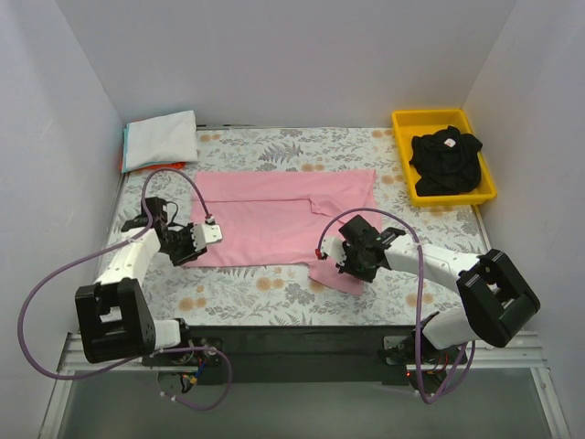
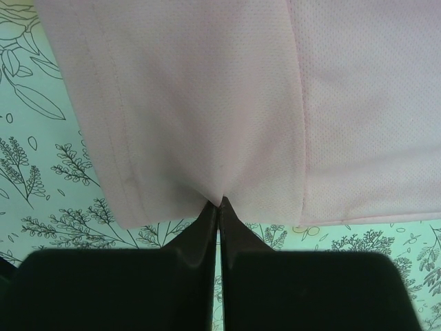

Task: Fold and stack the t-shirts
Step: Fold the tshirt

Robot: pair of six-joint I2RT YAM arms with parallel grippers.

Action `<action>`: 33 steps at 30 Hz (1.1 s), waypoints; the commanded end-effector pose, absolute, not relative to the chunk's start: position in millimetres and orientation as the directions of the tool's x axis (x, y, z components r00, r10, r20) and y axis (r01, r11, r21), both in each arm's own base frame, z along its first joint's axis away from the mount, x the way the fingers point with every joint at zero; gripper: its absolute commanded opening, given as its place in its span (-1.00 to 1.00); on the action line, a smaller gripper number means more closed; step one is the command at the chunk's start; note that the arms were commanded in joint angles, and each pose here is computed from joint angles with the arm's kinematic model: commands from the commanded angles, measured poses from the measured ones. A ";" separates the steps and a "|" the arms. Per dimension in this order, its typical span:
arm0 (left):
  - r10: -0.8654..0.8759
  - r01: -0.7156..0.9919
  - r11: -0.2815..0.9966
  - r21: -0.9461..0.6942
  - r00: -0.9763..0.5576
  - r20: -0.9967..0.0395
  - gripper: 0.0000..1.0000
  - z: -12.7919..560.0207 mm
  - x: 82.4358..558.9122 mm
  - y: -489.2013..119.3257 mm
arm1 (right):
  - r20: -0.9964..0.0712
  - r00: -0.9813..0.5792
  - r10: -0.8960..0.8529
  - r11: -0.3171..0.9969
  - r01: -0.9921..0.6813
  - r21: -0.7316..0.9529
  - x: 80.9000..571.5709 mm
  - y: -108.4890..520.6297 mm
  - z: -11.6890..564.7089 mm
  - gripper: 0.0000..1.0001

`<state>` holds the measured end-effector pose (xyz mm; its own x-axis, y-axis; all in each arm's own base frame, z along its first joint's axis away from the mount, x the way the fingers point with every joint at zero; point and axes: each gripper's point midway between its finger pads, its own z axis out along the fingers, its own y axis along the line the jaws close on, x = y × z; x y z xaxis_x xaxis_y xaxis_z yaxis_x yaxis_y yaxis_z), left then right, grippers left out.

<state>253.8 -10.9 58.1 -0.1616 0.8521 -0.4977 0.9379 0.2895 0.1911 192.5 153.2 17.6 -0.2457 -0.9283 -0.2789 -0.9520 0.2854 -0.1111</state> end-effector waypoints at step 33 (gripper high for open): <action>0.846 0.973 0.222 0.070 -0.156 -0.509 -1.00 54.1 218.9 -20.9 | -0.385 -0.150 -0.910 0.133 -0.989 0.071 150.3 166.8 82.0 -0.97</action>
